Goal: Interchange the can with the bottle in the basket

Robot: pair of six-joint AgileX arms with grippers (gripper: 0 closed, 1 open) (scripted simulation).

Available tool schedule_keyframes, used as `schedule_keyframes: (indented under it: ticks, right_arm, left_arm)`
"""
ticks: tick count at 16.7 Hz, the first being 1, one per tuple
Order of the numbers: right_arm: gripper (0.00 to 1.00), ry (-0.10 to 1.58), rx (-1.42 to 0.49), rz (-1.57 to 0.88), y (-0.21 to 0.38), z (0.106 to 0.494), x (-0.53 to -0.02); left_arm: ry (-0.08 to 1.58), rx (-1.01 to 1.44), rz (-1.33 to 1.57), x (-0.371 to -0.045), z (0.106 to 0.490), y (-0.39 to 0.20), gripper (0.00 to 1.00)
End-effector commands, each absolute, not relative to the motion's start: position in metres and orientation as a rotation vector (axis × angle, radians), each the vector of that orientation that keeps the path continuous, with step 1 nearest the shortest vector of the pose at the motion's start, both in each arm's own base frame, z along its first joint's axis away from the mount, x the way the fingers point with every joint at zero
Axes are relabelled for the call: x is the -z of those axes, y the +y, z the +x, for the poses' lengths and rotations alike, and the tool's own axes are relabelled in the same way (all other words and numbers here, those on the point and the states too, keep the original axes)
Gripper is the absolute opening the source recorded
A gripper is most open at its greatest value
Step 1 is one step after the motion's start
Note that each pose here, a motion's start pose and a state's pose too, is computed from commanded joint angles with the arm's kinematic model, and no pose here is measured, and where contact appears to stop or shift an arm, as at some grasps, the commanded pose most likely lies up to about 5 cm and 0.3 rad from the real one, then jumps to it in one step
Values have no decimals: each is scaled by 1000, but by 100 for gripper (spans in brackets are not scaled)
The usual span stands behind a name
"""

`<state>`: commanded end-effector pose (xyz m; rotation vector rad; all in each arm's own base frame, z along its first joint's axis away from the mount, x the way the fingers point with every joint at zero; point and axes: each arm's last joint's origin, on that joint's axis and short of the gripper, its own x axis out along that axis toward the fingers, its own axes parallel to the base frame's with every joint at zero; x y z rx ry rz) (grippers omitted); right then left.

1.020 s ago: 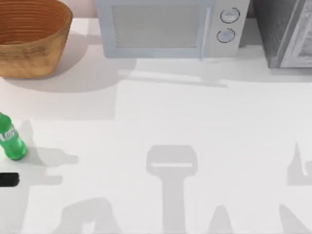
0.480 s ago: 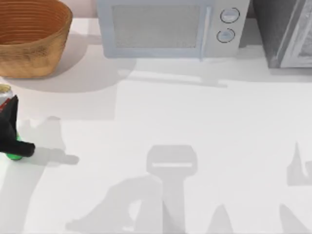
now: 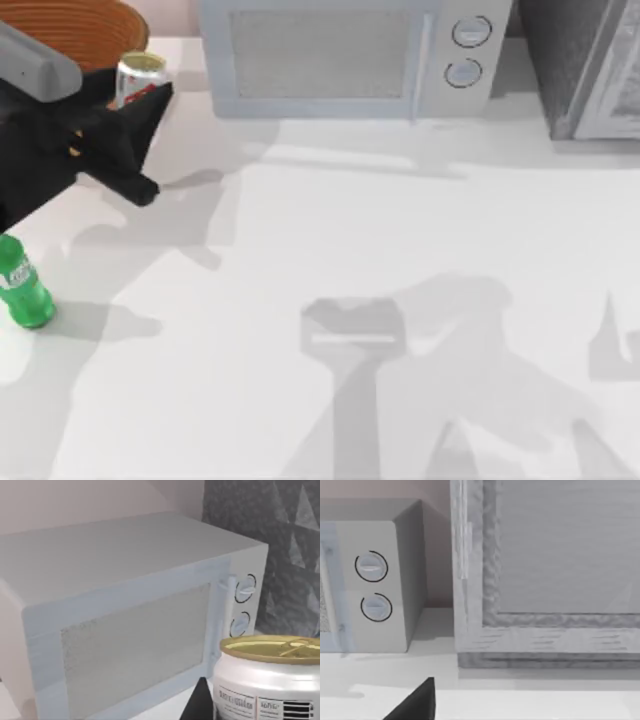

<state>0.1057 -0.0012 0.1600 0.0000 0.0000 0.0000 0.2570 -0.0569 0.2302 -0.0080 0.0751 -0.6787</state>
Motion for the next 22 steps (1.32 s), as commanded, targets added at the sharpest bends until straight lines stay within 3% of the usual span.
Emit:
schedule_keyframes:
  ticks: [4, 10, 17, 22]
  right_arm:
    - [100, 0, 0, 0, -1, 106, -160]
    - [100, 0, 0, 0, -1, 106, -160]
    - [100, 0, 0, 0, -1, 106, -160]
    - [100, 0, 0, 0, -1, 106, -160]
  left_arm:
    - [48, 914, -7, -210, 316, -90, 0]
    - [21, 1243, -6, -137, 379, -141, 0]
    - [5, 1518, -2, -45, 401, -179, 0]
    - [0, 1591, 0, -18, 401, -187, 0]
